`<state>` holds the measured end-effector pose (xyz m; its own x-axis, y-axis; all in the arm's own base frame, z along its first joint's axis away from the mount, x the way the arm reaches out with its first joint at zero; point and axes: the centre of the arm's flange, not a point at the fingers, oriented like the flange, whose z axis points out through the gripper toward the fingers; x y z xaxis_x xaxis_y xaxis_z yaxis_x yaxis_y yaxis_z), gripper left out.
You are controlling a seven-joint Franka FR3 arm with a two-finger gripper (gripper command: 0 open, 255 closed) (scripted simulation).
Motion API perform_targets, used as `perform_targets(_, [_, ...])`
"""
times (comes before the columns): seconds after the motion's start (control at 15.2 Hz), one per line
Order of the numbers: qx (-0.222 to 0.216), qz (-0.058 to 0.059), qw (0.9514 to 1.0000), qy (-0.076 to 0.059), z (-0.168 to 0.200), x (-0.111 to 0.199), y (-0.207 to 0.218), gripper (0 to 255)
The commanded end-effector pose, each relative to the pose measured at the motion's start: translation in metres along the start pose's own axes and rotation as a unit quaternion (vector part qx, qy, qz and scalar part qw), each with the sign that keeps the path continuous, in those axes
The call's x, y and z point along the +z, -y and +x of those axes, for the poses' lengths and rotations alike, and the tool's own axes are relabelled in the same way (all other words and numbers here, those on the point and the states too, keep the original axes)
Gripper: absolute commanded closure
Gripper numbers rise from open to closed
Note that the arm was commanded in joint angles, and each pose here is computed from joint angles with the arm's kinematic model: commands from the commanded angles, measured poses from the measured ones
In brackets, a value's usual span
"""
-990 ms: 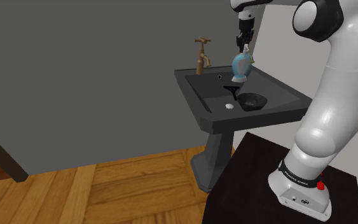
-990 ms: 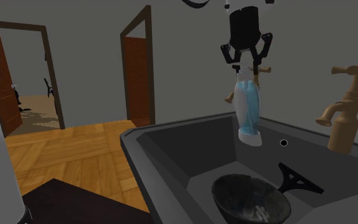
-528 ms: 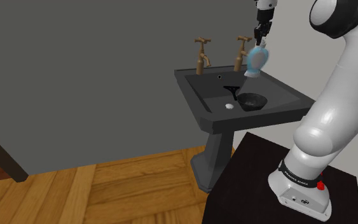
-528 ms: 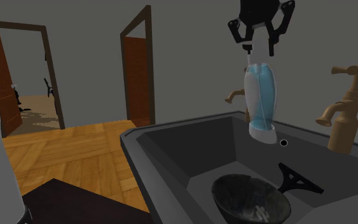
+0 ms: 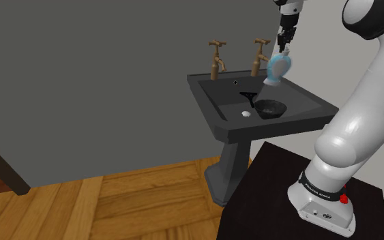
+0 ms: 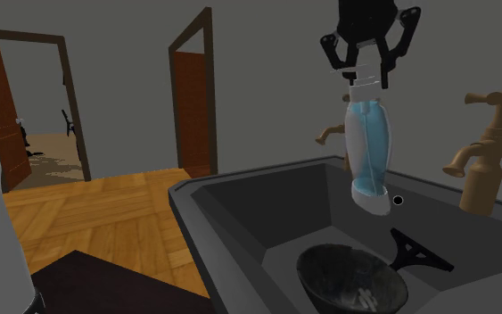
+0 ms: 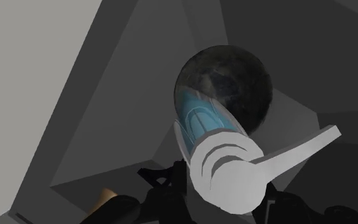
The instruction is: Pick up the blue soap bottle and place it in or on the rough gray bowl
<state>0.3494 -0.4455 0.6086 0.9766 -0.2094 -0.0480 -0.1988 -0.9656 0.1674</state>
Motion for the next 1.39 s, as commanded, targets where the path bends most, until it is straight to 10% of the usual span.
perform_targets(0.0, [0.0, 0.0, 1.0, 0.0, 0.001, 0.01, 0.002, 255])
perform_targets(1.32, [0.0, 0.0, 1.0, 0.0, 0.006, 0.114, 0.019, 255])
